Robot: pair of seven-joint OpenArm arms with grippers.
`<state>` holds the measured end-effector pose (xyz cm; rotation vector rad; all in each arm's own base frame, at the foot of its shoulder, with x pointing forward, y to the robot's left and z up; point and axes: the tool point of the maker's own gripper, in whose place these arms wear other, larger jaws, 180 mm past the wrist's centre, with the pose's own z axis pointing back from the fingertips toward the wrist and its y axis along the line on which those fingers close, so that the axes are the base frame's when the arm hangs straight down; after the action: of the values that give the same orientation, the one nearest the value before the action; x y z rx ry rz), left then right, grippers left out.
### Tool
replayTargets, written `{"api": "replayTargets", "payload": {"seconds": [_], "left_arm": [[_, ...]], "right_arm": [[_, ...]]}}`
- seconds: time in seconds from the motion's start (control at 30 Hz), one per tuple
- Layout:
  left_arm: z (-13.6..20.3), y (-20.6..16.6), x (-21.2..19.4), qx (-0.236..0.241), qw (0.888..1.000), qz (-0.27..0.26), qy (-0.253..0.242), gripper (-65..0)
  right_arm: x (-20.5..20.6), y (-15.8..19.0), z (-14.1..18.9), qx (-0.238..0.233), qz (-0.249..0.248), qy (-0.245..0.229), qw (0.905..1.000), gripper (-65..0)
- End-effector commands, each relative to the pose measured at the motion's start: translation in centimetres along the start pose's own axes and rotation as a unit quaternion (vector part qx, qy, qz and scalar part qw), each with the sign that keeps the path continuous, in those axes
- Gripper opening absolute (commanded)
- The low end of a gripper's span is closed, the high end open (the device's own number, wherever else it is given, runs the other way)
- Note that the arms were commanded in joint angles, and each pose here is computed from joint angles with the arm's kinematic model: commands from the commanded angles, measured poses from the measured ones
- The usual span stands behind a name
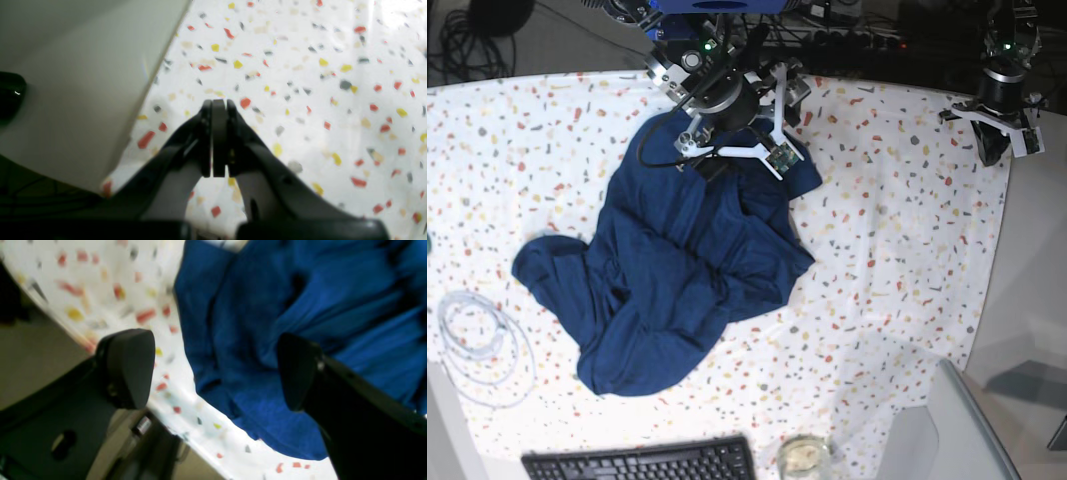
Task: Layout the t-shirt on the table in an organized manner, then fold the t-shirt properly
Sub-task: 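Regrasp the shirt with the right gripper and pull it away from the keyboard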
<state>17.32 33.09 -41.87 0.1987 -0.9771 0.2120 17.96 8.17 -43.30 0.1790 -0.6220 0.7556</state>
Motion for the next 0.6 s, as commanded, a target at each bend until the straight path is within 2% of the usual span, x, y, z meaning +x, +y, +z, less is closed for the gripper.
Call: {"api": "replayTargets", "payload": {"seconds": [0.0,0.23,0.3,0.37,0.5,0.57], "left_arm": [[0.1,0.8,0.5,0.008,1.0,-0.006,-0.011,-65.0],[0.1,1.8,-1.4,0.02,1.0,-0.005,0.014,-65.0],[0.2,1.9,-1.6,0.021,1.0,-0.005,0.016,-65.0],[0.2,1.8,-1.7,0.021,1.0,-0.005,0.017,-65.0],[0.1,1.7,-1.6,0.019,1.0,-0.005,0.017,-65.0],[0.0,1.7,-1.5,0.019,1.0,-0.004,0.014,-65.0]], "right_arm": [[2.2,-0.3,-0.3,-0.012,0.005,-0.029,0.9995,-11.6],[4.0,-1.4,-2.6,-0.028,0.028,-0.025,0.9989,-11.6],[4.3,-1.5,-3.0,-0.029,0.031,-0.023,0.9988,-14.0],[4.4,-1.4,-3.2,-0.028,0.033,-0.022,0.9988,-21.6],[4.1,-0.4,-3.9,-0.018,0.028,-0.01,0.9994,-43.4],[3.5,-0.3,-4.1,-0.017,0.029,-0.002,0.9994,-51.3]]}}
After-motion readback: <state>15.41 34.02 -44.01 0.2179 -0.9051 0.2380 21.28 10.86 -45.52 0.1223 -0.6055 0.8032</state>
